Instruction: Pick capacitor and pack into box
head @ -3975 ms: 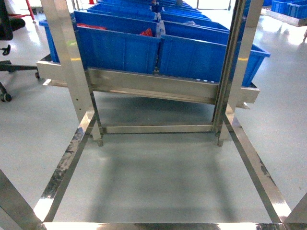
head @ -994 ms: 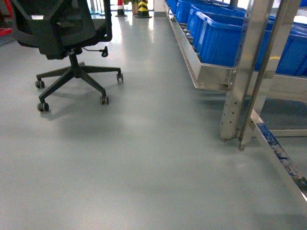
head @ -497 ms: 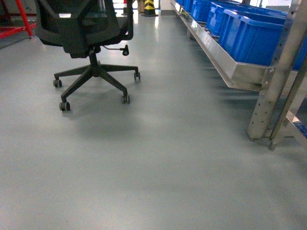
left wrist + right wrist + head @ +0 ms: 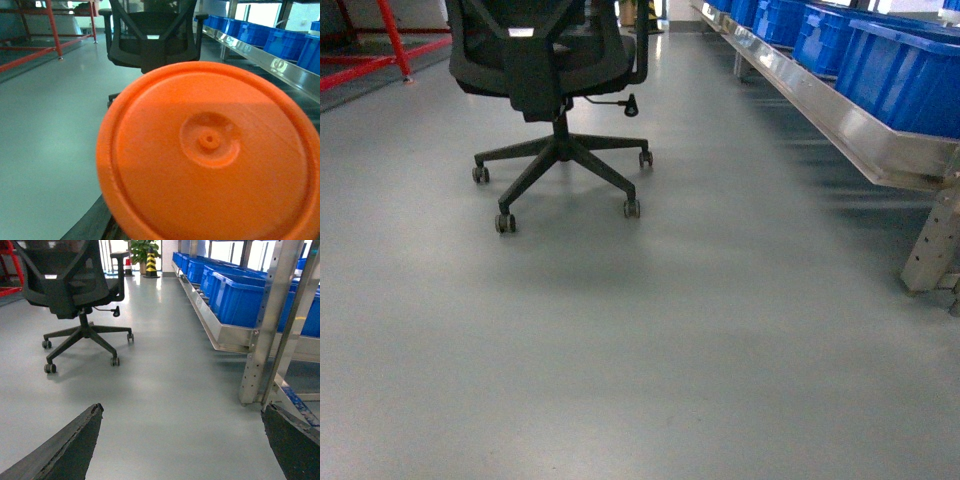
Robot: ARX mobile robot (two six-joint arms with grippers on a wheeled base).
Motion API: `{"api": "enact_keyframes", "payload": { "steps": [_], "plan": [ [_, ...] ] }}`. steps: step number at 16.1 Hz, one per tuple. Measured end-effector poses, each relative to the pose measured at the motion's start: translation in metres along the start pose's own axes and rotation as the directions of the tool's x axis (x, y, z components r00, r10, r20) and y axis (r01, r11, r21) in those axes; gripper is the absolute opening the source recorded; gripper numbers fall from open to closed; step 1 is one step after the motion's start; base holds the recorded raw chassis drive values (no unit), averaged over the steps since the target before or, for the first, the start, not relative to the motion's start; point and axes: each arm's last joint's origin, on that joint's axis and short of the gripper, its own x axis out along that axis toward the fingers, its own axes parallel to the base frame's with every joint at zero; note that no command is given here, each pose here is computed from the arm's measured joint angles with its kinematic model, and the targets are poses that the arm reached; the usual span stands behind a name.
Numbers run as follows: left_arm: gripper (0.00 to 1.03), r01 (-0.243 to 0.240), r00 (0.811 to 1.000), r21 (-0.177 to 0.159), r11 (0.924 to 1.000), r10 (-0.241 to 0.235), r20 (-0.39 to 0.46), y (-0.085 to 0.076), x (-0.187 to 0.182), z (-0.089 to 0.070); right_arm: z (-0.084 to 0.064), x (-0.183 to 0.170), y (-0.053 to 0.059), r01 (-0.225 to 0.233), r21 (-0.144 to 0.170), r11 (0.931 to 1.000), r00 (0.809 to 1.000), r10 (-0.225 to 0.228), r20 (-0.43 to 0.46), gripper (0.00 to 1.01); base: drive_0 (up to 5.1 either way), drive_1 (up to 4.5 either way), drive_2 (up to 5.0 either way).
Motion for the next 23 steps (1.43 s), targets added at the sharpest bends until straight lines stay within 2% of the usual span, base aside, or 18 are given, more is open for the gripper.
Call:
{"api": "enact_keyframes", "payload": {
  "steps": [23],
  "plan": [
    [0.44,-0.002,1.0,0.0,1.0,0.002,0.0,0.0,0.0,0.0,0.0001,0.0,0.0,0.0,0.0,1.0,1.0,0.0,0.001,0.98,-5.0,2.45,2.5]
  ]
}}
